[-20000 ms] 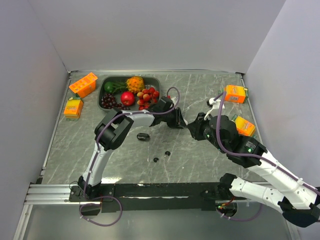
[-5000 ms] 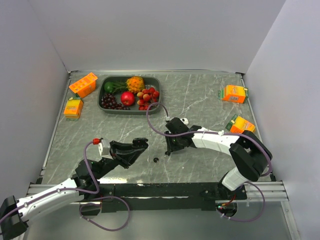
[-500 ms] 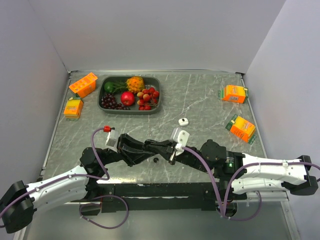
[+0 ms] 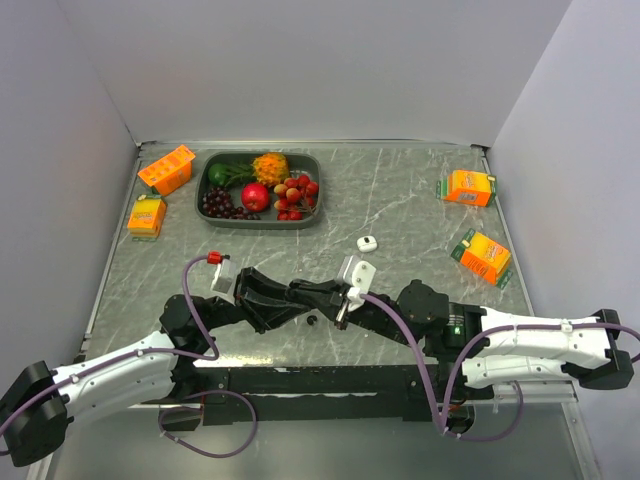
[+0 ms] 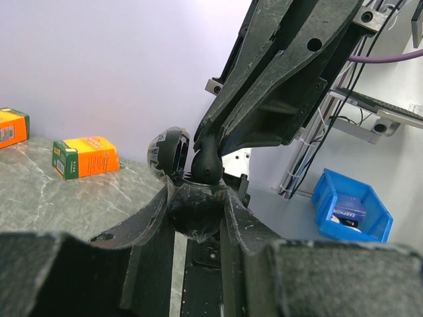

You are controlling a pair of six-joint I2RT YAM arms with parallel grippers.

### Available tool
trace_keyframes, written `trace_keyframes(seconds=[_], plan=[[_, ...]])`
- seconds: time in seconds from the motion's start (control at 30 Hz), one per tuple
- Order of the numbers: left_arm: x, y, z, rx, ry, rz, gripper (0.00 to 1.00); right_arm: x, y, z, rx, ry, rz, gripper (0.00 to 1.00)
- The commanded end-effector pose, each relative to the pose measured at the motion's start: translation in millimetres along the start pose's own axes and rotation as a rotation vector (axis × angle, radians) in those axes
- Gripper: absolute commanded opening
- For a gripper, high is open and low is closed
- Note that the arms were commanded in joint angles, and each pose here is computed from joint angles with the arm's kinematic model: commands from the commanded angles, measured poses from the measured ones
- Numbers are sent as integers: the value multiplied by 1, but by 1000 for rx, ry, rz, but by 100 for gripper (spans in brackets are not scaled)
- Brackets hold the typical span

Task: Insert the wireless bluetooth earbuds into the charging case
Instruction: Place the earbud in the charging case.

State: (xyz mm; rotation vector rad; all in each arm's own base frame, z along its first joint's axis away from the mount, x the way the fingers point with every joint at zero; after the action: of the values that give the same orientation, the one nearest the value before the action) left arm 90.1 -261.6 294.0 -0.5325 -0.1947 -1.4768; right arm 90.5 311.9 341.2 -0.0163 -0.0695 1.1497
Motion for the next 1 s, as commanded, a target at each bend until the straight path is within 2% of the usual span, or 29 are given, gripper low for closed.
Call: trace_keyframes(seconds=[0.0, 0.5, 0.97], plan=[[5, -10, 22, 31, -70, -43, 1, 3, 10, 7, 17, -29, 32, 0], [2, -5, 31, 56, -108, 9, 1, 0, 15, -1, 22, 10, 45, 0], [2, -4, 35, 66, -119, 23, 1, 1, 29, -17, 18, 110, 106, 0]])
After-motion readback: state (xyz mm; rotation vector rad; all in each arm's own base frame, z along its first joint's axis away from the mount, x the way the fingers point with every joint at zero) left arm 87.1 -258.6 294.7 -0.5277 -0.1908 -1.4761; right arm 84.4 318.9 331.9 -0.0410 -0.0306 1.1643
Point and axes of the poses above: each gripper's point midway between its finger pads, its own x axis out along the fingers, its own y axis along the line the jaws close on, z = x × y, the point moved 2 cm from there along -x, back along the fingers, and after that the axes turned 3 degrees about x, right-handed, at the moved point
